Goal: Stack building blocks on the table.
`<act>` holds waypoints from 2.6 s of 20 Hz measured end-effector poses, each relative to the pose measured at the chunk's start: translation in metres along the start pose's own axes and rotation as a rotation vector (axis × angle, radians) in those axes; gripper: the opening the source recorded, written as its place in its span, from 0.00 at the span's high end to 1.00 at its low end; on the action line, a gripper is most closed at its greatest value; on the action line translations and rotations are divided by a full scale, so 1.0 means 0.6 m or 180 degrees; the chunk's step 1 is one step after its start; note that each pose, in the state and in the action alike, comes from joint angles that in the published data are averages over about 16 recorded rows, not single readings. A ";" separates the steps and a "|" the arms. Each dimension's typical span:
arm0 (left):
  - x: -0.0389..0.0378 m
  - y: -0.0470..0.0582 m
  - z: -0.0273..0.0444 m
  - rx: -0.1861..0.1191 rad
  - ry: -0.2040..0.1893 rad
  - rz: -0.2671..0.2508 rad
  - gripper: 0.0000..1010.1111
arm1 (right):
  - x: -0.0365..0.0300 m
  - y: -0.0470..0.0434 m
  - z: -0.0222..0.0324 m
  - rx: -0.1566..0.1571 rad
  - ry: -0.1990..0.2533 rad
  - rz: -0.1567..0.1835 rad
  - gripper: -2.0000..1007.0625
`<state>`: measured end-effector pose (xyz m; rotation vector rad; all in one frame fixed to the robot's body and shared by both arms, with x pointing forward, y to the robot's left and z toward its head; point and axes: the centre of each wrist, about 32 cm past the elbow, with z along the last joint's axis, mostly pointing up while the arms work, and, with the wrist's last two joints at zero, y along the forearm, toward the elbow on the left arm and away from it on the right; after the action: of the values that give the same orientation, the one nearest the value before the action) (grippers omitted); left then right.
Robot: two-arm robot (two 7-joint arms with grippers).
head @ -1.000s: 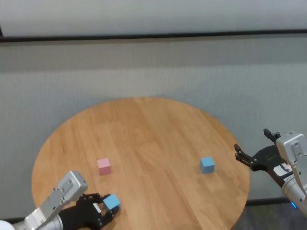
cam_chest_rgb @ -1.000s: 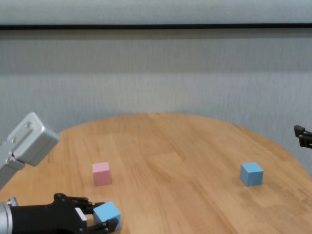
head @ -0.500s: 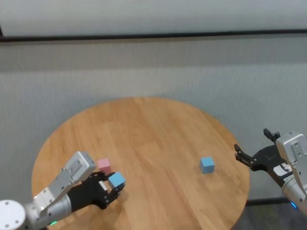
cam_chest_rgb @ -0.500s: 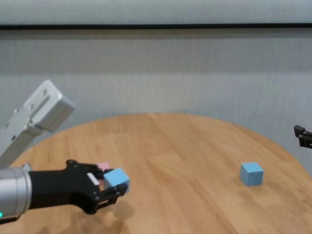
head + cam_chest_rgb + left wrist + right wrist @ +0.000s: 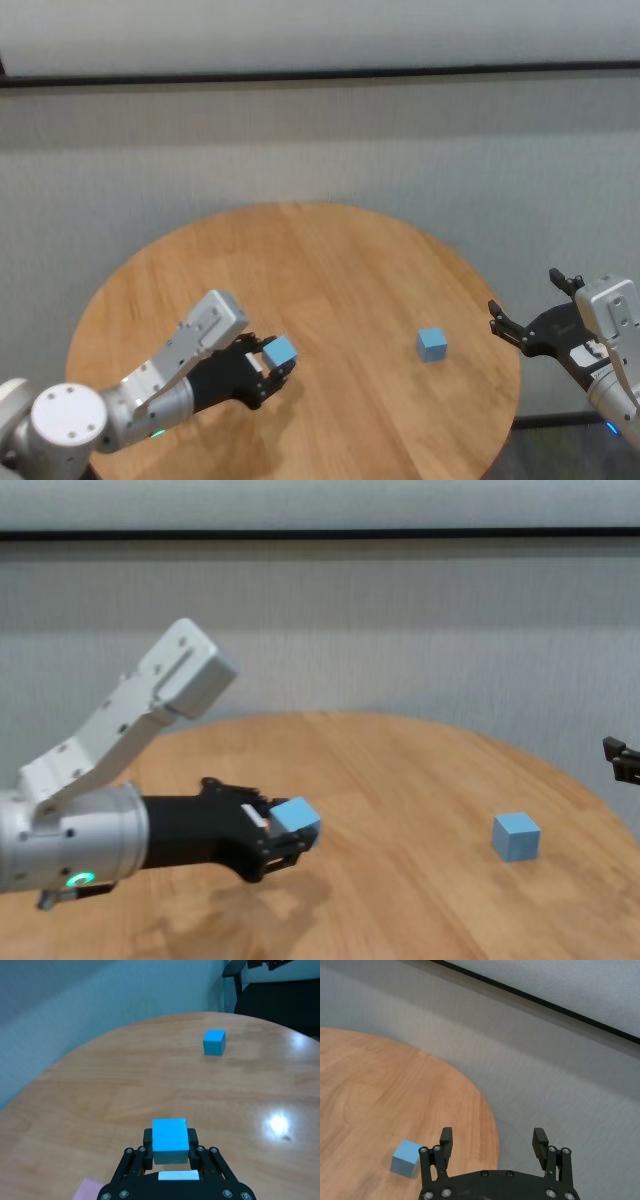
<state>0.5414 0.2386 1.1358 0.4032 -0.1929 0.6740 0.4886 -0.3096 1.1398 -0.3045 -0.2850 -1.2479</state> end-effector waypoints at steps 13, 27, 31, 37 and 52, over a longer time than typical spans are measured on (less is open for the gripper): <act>0.001 -0.078 0.008 0.0113 -0.0042 -0.0016 0.60 | 0.000 0.000 0.0000 0.0000 0.0000 0.0000 0.00; -0.002 -0.103 -0.007 0.0218 0.0012 -0.0017 0.59 | 0.000 0.000 0.0000 0.0000 0.0000 0.0000 0.00; 0.000 -0.102 -0.007 0.0212 0.0034 0.0000 0.55 | 0.000 0.000 0.0000 0.0000 0.0000 0.0000 0.00; 0.008 -0.092 -0.001 0.0156 0.0087 0.0043 0.42 | 0.000 0.000 0.0000 0.0000 0.0000 0.0000 0.00; 0.060 0.000 0.020 -0.0128 0.0089 0.0464 0.04 | 0.000 0.000 0.0000 0.0000 0.0000 0.0000 0.00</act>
<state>0.5685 0.2537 1.1575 0.3431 -0.2105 0.8173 0.4886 -0.3096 1.1398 -0.3045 -0.2850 -1.2479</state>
